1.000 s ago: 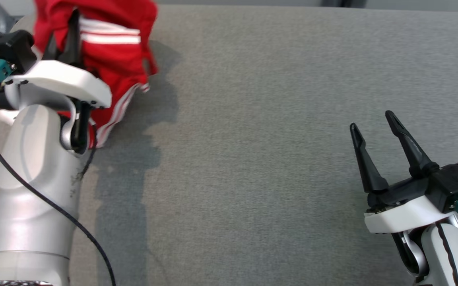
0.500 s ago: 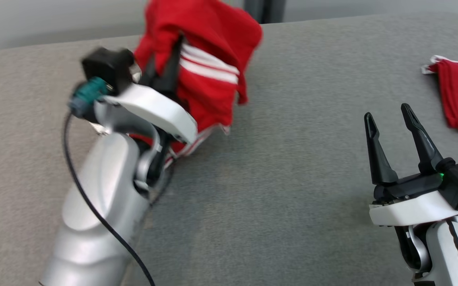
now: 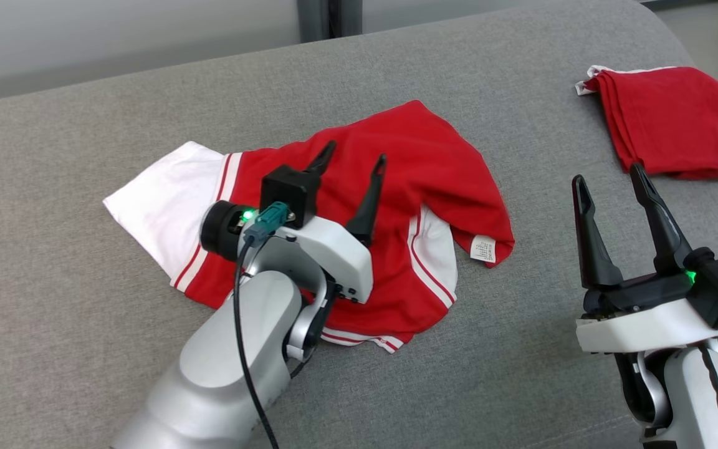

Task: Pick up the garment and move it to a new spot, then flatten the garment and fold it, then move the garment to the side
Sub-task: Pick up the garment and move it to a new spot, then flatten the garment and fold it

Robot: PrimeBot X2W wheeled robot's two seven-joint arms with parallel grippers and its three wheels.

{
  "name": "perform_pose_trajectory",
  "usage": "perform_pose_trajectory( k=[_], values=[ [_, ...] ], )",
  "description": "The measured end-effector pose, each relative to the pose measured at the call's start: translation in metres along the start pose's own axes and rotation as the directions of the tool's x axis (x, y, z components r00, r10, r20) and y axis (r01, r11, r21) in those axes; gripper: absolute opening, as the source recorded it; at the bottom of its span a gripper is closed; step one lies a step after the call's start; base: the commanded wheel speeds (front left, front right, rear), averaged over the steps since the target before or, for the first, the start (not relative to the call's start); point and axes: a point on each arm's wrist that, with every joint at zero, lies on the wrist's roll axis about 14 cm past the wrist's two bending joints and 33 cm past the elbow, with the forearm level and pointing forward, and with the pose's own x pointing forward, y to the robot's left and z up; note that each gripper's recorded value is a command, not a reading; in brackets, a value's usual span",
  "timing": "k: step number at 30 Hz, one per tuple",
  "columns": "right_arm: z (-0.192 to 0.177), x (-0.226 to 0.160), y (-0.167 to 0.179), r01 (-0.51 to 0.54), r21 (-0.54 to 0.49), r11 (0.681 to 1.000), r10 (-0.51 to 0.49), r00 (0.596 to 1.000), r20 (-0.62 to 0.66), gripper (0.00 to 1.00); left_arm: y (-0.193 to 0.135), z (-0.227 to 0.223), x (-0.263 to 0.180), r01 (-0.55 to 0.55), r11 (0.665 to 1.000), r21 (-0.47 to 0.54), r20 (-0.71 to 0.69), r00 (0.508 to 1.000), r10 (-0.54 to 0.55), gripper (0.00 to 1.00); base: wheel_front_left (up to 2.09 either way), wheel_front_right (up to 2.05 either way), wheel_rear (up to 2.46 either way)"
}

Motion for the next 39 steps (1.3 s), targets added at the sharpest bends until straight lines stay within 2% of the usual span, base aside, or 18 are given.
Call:
perform_pose_trajectory(
  k=[4,9,13,18,20,24,27,29,33,39],
  values=[
    [0.000,-0.002,0.004,-0.007,0.008,1.000,0.007,1.000,-0.001,1.00,0.023,0.002,-0.005,-0.063,0.998,0.018,0.025,0.998,0.062,1.00,0.00,0.00,0.00],
    [0.000,0.000,0.023,-0.066,0.012,0.998,0.066,0.998,0.003,1.00,0.067,0.010,-0.026,-0.170,0.984,0.058,0.070,0.984,0.166,1.00,0.00,0.00,0.00],
    [0.000,-0.001,0.040,-0.126,0.010,0.992,0.126,0.992,0.000,1.00,0.106,0.007,-0.059,-0.275,0.956,0.101,0.085,0.960,0.267,1.00,0.00,0.00,0.00],
    [-0.001,-0.002,0.067,-0.209,0.022,0.978,0.209,0.978,0.000,1.00,0.141,-0.002,-0.115,-0.409,0.909,0.078,0.084,0.912,0.403,1.00,0.00,0.00,0.00],
    [0.000,-0.001,0.079,-0.246,0.023,0.969,0.246,0.969,0.004,1.00,0.147,0.002,-0.136,-0.449,0.891,0.070,0.110,0.891,0.440,1.00,0.00,0.00,0.00],
    [-0.004,-0.004,0.103,-0.315,0.039,0.948,0.316,0.949,-0.004,1.00,0.155,0.000,-0.179,-0.550,0.832,-0.071,0.135,0.822,0.554,1.00,0.00,0.00,0.00],
    [-0.005,-0.004,0.117,-0.351,0.056,0.935,0.351,0.936,-0.003,1.00,0.154,0.001,-0.202,-0.587,0.802,-0.107,0.158,0.786,0.597,1.00,0.00,0.00,0.00],
    [-0.004,-0.003,0.127,-0.375,0.062,0.925,0.376,0.927,0.001,1.00,0.152,0.002,-0.210,-0.596,0.794,-0.119,0.172,0.775,0.608,1.00,0.00,0.00,0.00],
    [-0.009,-0.003,0.144,-0.427,0.067,0.902,0.429,0.903,-0.008,1.00,0.145,0.006,-0.215,-0.580,0.804,-0.133,0.194,0.780,0.595,1.00,0.00,0.00,0.00],
    [-0.014,-0.002,0.157,-0.462,0.073,0.884,0.464,0.885,-0.017,1.00,0.155,0.007,-0.226,-0.611,0.781,-0.132,0.202,0.755,0.624,1.00,0.00,0.00,0.00]
  ],
)
